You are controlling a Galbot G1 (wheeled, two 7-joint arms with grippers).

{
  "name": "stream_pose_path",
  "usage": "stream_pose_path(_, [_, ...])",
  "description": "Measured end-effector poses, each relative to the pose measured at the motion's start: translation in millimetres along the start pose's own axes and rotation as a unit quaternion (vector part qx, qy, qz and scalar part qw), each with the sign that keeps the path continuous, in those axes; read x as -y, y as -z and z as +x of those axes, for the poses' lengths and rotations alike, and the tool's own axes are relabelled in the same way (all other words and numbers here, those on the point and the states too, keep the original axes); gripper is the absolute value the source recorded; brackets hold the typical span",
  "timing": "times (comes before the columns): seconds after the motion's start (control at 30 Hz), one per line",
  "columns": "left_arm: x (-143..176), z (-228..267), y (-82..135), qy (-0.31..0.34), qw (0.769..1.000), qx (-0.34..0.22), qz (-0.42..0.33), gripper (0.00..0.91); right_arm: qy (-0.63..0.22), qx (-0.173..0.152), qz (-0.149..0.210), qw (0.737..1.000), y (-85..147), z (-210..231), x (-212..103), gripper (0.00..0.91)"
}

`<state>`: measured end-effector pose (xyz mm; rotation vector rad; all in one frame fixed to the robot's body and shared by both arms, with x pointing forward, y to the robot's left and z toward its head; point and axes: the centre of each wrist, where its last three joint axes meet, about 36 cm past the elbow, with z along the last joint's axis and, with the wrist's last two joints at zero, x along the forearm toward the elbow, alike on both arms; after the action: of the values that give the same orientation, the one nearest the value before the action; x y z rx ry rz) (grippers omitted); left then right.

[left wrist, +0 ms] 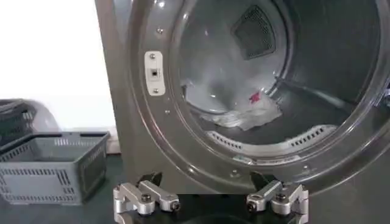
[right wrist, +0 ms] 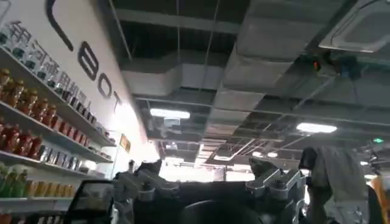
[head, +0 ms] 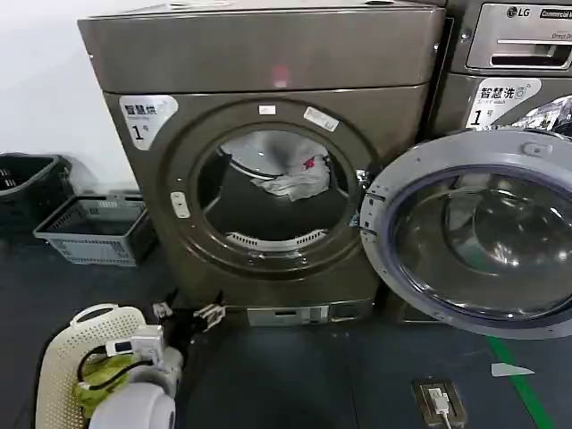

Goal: Grasp the clothes from the dryer.

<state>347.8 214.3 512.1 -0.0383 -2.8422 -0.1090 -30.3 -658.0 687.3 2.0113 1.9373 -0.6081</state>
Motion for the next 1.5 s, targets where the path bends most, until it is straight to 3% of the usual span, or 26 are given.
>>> stream_pose_path(1.5, [-1.2,4.4,0.6,0.003,1.0,0.002,0.014,0.907,-0.009,-0.005,0.0,1.0,-3.8,-0.9,5.1,0.907])
